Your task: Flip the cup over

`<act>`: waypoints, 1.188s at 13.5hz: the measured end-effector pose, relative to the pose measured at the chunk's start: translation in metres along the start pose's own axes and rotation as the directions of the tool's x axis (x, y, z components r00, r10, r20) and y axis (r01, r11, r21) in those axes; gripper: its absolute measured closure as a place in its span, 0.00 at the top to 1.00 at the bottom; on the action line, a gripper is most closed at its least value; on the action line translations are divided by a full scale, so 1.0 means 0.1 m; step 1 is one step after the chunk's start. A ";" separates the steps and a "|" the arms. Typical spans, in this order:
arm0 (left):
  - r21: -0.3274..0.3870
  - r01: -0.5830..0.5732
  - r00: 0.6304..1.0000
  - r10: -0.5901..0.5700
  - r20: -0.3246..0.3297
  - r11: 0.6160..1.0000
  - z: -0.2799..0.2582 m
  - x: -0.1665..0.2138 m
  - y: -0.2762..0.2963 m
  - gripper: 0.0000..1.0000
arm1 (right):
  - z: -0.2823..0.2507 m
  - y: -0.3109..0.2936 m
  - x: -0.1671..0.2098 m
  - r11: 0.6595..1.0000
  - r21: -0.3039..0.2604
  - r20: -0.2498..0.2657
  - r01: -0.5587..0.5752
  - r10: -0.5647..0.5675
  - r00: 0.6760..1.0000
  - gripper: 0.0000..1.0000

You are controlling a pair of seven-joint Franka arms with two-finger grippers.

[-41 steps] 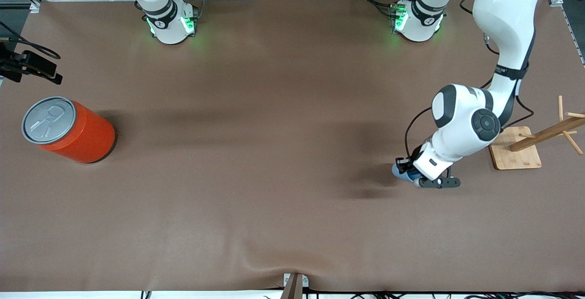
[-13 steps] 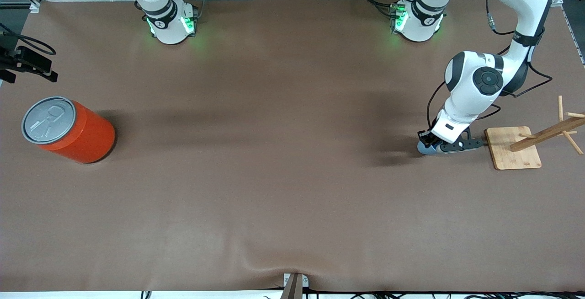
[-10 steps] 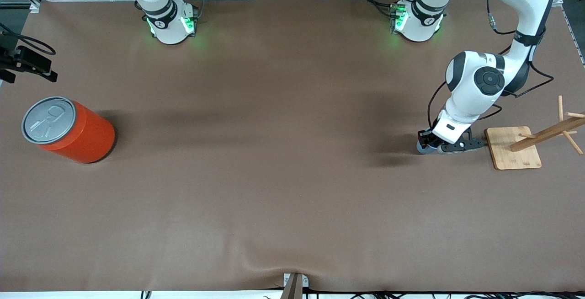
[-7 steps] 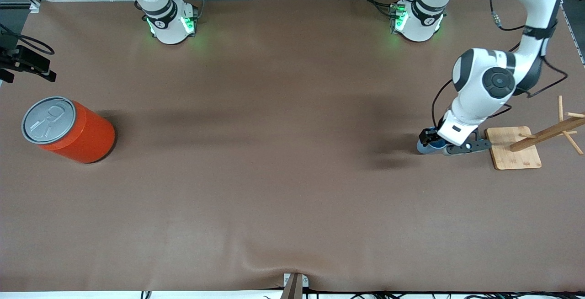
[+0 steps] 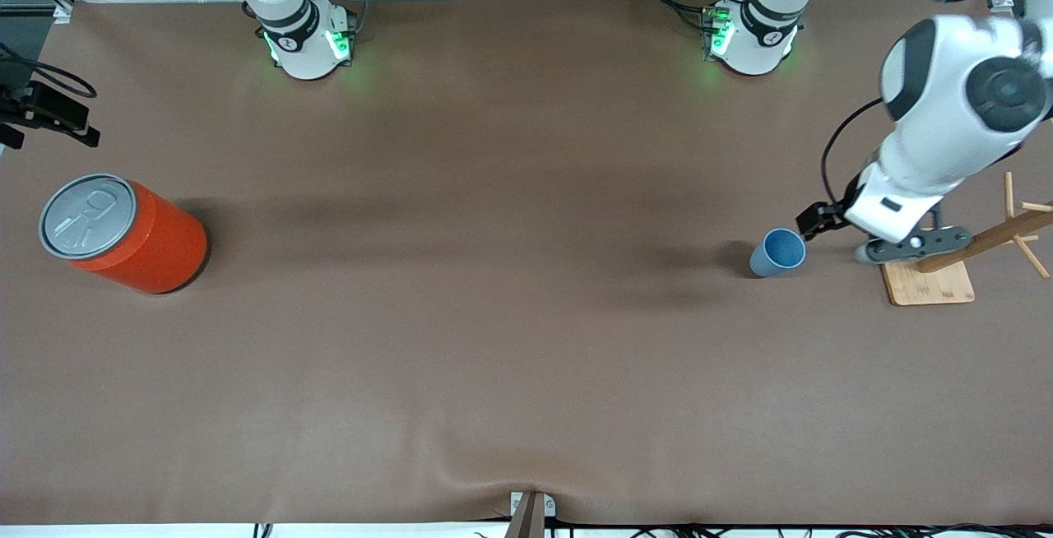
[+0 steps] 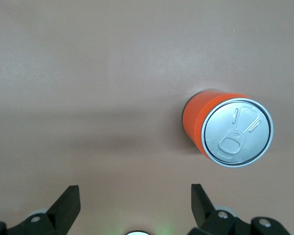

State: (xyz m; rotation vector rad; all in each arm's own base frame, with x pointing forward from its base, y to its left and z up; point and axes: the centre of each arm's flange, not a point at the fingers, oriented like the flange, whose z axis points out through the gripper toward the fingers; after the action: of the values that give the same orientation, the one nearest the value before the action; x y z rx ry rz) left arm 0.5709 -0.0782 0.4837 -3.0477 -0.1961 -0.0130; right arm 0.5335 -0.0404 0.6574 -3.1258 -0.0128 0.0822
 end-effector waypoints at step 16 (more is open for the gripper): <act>-0.076 0.027 1.000 -0.028 -0.007 0.997 -1.54 -0.06 -1.06 1.00 | 0.00 0.02 0.00 1.000 0.000 0.001 -0.003 0.003 1.000 1.00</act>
State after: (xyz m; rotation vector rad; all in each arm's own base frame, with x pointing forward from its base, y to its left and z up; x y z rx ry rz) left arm 0.5510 0.0124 0.6459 -3.1195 -0.2427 -0.0354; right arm 0.5331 -0.0427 0.6578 -3.1255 -0.0084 0.0834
